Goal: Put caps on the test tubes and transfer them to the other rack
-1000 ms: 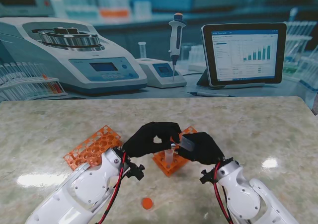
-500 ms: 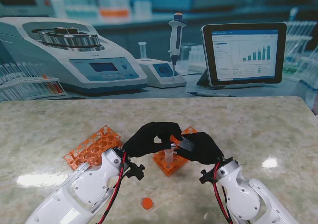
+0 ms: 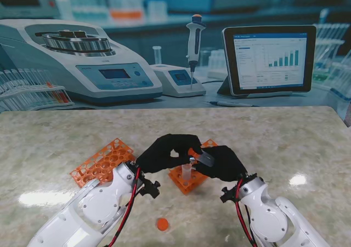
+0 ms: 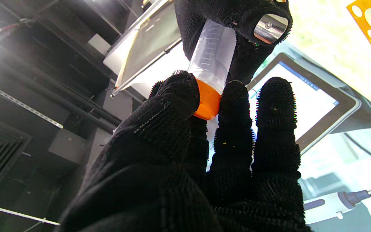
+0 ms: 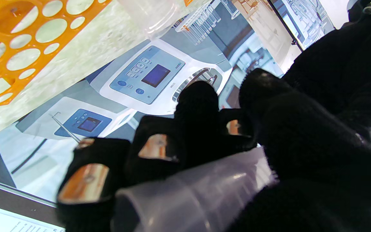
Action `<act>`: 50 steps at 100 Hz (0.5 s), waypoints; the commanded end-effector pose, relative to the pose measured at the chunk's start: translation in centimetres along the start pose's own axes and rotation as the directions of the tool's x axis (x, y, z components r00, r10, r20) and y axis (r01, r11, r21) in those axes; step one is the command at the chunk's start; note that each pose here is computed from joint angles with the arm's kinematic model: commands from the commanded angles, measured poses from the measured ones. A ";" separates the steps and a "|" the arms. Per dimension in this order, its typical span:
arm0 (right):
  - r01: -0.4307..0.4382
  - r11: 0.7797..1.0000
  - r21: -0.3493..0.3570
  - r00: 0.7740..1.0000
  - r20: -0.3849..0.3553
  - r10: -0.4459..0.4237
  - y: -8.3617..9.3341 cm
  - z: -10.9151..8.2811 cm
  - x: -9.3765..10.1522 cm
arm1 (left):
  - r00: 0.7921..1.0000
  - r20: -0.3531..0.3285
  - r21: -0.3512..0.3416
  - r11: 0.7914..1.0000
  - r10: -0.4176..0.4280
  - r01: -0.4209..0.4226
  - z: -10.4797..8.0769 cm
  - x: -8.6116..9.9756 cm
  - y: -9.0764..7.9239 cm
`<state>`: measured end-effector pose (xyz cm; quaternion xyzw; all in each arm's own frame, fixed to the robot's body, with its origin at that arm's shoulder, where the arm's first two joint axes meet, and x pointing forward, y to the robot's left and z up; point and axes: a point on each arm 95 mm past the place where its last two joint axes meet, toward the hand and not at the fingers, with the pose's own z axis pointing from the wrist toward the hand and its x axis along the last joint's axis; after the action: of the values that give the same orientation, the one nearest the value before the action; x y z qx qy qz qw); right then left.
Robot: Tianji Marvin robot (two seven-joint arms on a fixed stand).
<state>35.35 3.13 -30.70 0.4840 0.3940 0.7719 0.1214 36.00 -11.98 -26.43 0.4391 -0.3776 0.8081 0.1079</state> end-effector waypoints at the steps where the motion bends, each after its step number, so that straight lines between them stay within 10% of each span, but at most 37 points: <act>1: -0.009 1.000 0.003 1.000 -0.020 0.009 -0.3 0.0 0.7 | 1.000 0.010 -0.011 1.000 -0.001 0.001 -0.1 -0.1 0.3; 50: -0.010 1.000 -0.004 1.000 -0.025 0.010 -0.5 -0.1 0.9 | 1.000 0.025 -0.015 1.000 0.018 -0.018 0.1 0.0 0.3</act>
<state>35.09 3.16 -30.83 0.4828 0.3927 0.7731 0.1230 35.97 -12.07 -26.38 0.4407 -0.3852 0.8049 0.0974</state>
